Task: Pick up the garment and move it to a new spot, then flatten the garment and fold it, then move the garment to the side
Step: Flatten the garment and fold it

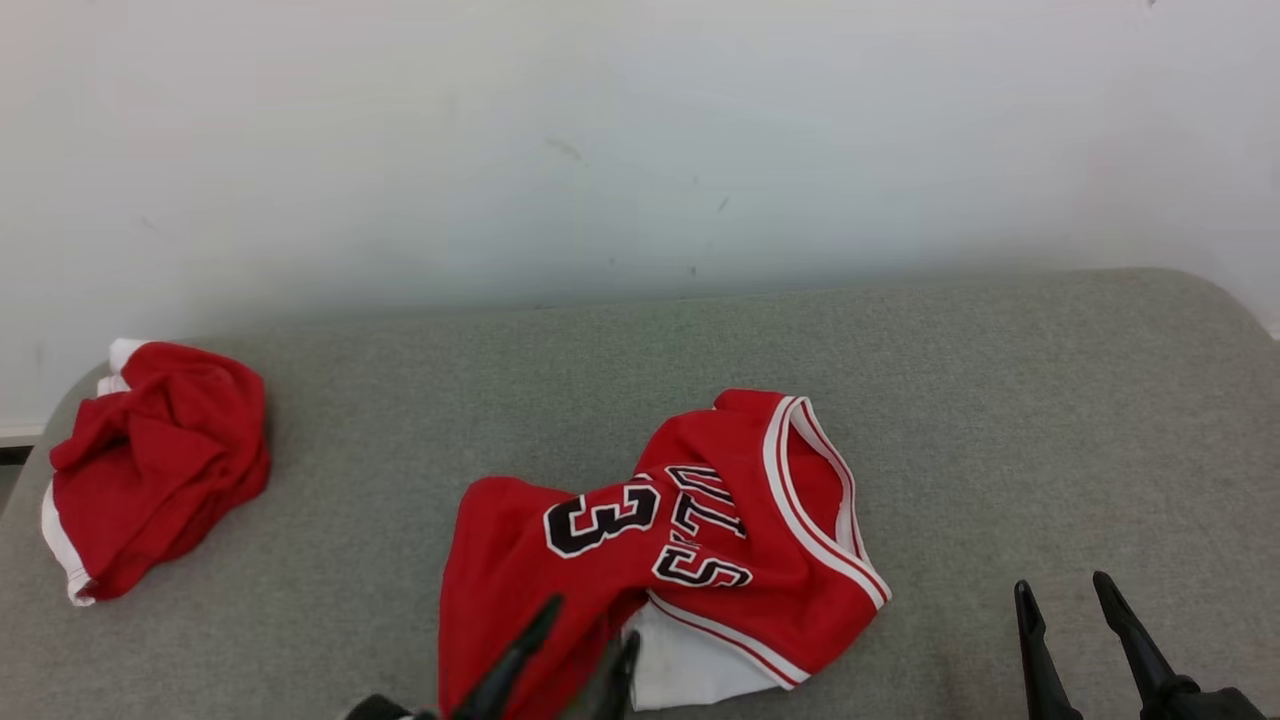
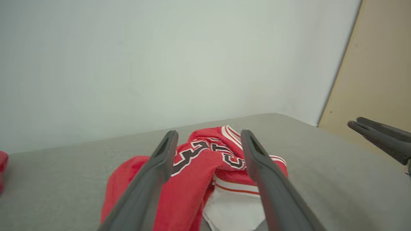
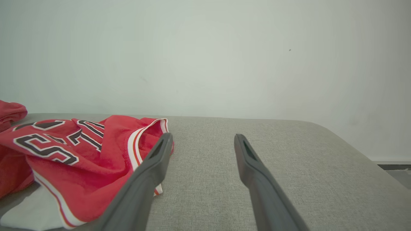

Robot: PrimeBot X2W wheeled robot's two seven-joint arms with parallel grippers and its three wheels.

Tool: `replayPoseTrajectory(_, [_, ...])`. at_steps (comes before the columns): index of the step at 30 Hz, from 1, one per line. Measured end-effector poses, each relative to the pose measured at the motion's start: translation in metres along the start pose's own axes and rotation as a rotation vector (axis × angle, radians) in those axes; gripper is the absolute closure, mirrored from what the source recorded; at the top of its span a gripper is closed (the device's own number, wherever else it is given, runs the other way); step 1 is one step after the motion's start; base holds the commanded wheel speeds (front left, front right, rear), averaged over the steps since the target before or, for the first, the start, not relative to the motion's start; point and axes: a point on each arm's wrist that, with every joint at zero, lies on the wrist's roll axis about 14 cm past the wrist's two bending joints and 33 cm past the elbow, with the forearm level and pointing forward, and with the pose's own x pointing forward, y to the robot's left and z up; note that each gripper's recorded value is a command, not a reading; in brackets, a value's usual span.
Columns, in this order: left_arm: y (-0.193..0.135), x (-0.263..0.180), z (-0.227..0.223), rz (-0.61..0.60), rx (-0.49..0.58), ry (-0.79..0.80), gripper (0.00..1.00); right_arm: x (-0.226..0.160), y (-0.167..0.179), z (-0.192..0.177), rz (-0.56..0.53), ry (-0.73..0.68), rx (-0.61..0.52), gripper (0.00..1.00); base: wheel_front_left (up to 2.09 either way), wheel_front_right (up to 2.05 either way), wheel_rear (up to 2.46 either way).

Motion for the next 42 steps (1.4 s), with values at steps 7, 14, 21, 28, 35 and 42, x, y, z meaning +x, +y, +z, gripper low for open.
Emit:
replayPoseTrajectory(7, [-0.079, -0.006, -0.055, -0.313, -0.046, 0.183, 0.00, -0.002, -0.012, 0.005, -0.037, -0.012, -0.007, 0.00, 0.00, 0.00, 0.00])
replayPoseTrajectory(14, [-0.078, 0.001, -0.122, -0.369, 0.011, 0.438, 0.00, -0.007, -0.028, 0.001, -0.091, 0.003, -0.015, 0.00, 0.00, 0.00, 0.00])
replayPoseTrajectory(21, [-0.053, 0.009, -0.164, -0.303, 0.082, 0.577, 0.00, -0.013, -0.045, -0.005, -0.152, 0.030, -0.016, 0.00, 0.00, 0.00, 0.00])
replayPoseTrajectory(28, [-0.046, 0.015, -0.176, -0.310, 0.127, 0.615, 1.00, -0.015, -0.050, -0.009, -0.171, 0.044, -0.019, 0.00, 0.00, 0.00, 0.00])
replayPoseTrajectory(35, [-0.058, 0.017, -0.176, -0.321, 0.047, 0.651, 1.00, -0.012, -0.047, -0.007, -0.160, 0.036, -0.010, 0.00, 0.00, 0.00, 0.00])
replayPoseTrajectory(42, [-0.135, 0.016, -0.144, -0.475, -0.226, 0.658, 1.00, -0.011, -0.044, -0.006, -0.150, 0.033, -0.006, 0.00, 0.00, 0.00, 0.00])
